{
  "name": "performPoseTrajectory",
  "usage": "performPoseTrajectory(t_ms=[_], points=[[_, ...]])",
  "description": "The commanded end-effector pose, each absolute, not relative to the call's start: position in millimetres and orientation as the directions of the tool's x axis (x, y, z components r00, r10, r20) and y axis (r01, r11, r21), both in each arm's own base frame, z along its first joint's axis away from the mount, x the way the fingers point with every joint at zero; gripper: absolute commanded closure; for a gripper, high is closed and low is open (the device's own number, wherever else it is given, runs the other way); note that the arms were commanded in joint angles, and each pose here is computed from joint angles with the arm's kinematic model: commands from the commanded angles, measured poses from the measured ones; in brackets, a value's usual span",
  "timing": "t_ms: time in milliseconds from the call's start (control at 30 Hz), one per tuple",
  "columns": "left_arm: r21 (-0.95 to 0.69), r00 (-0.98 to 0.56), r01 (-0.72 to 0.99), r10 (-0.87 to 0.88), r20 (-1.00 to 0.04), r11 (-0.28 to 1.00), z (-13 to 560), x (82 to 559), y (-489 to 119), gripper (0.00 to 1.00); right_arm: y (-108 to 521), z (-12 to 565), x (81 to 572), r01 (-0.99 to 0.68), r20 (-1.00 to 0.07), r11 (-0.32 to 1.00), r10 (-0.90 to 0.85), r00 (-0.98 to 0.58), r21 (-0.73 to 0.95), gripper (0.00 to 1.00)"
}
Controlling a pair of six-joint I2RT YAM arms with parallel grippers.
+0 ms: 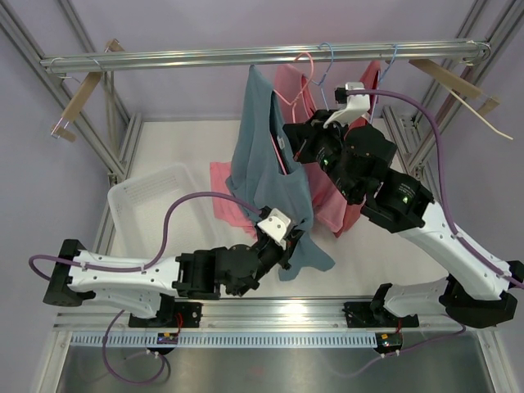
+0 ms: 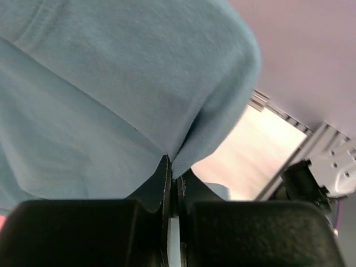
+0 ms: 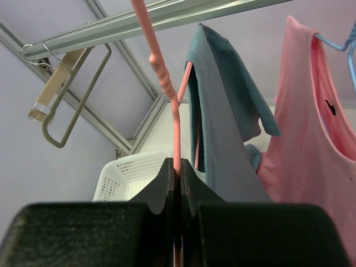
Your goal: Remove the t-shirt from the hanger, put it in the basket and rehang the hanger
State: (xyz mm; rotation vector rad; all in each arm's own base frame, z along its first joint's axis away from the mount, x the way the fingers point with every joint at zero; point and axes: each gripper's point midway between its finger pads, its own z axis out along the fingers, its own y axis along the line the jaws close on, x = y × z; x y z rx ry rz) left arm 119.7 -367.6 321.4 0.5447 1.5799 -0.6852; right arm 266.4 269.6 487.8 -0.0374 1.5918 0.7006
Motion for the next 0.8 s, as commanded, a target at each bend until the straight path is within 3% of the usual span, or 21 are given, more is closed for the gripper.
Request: performPoseTrajectory(t_ms=[0,133,333,567,767], points=[[-0.249,-0.194,0.765,-0.156,-0.969,0.594,330.1,96.9,-377.0,1.0,274.7,529.6,265.2,-0.477,-0.878,0.756,0.473,-0.075,0.448,1.0],[-0.298,-0.277,0.815,-0.118,-0.954,0.497,303.1,70.4,-386.0,1.0,277.1,560.4,272.0,-0.503,-0.834,0.728,0.551,0.026,0.465,1.0],[-0.344,-0.362,0.808,-0.058,-0.931,0.478,248.2,58.9,-381.8,1.0,264.5,626.1,272.1,-0.538,-0.747,0.693,0.645,0.165,0.48,1.0],[-0.331,-0.389,0.821,0.031,-0.921,0.466,211.5,49.1,-397.9,1.0,266.3,650.2,278.5,-0.591,-0.738,0.657,0.659,0.147,0.469,1.0],[-0.278,-0.365,0.802,0.065,-0.929,0.528,203.8,59.7,-385.2,1.0,263.2,629.5,260.2,-0.648,-0.773,0.596,0.634,0.018,0.474,1.0]])
